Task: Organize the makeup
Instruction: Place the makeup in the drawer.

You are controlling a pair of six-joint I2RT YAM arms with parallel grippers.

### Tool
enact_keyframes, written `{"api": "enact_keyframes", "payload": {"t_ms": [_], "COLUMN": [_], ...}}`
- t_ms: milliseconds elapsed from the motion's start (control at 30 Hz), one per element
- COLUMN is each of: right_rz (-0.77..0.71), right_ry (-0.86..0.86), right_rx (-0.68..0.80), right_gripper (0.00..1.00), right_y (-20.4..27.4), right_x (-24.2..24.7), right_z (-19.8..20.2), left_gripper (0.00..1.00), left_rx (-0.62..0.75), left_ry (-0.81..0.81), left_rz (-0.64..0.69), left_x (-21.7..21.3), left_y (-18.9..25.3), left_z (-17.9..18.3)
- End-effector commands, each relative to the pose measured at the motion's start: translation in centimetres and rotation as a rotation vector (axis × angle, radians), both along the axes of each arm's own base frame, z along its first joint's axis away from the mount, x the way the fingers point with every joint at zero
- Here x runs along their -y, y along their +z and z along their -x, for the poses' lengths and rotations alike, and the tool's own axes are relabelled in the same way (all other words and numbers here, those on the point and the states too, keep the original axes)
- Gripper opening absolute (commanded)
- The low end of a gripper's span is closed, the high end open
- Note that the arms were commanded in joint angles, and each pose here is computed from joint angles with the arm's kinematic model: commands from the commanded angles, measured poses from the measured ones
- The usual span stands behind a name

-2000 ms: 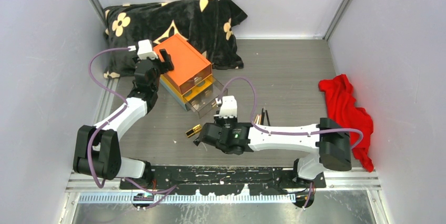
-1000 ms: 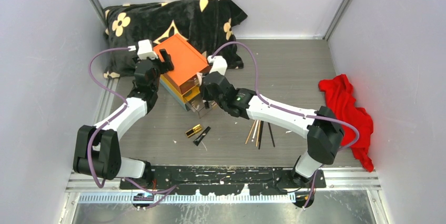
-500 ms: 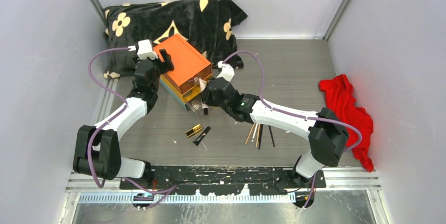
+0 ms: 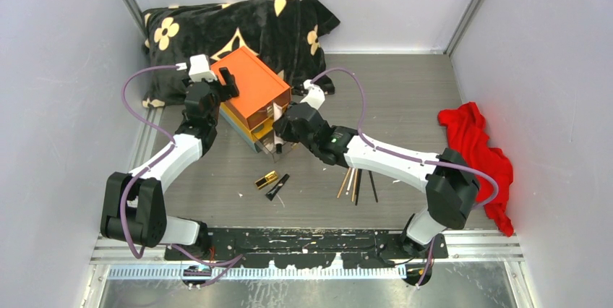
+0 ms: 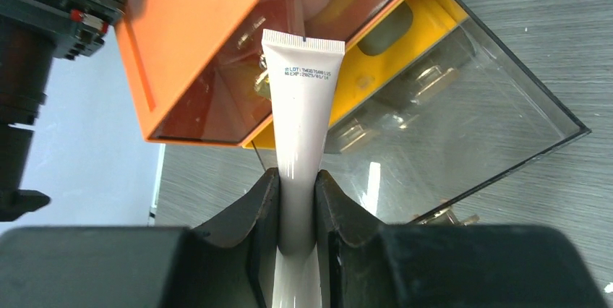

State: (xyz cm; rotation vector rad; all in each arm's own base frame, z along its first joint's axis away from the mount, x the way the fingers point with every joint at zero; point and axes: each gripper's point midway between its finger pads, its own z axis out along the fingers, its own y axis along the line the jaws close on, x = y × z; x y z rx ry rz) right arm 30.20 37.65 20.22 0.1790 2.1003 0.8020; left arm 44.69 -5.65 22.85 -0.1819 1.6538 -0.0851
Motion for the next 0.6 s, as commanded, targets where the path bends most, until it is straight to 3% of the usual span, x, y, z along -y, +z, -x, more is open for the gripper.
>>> {"api": "enact_keyframes", "payload": {"t_ms": [0,67,200,567], "right_rz": [-0.120,-0.122,-0.131,-0.133], "right_ry": [-0.046,-0.046,-0.045,-0.026], "right_rx": [0.048,0.043,0.048,0.063], "right_gripper": [0.27,0.36,0.44,0.46], "right_y": [4.6,4.5,4.4,5.1], "right_x": [-0.4,-0.5,-0.8,-1.5], "right_z": [-1.0,-1.0,-1.1,-1.4], "left_gripper": [0.79,0.79,0.79,0.79], "left_rx": [-0.424,-0.423,-0.424,-0.423], "left_ry": [-0.170,-0.171,-0.172,-0.172], "left_rz": [-0.096,-0.097,-0.097,-0.096], "left_x": [2.4,2.4,2.4,2.4], "left_y": [-12.3,-12.3,-12.4,-12.3], "left_z": [4.5,4.5,4.6,4.5]}}
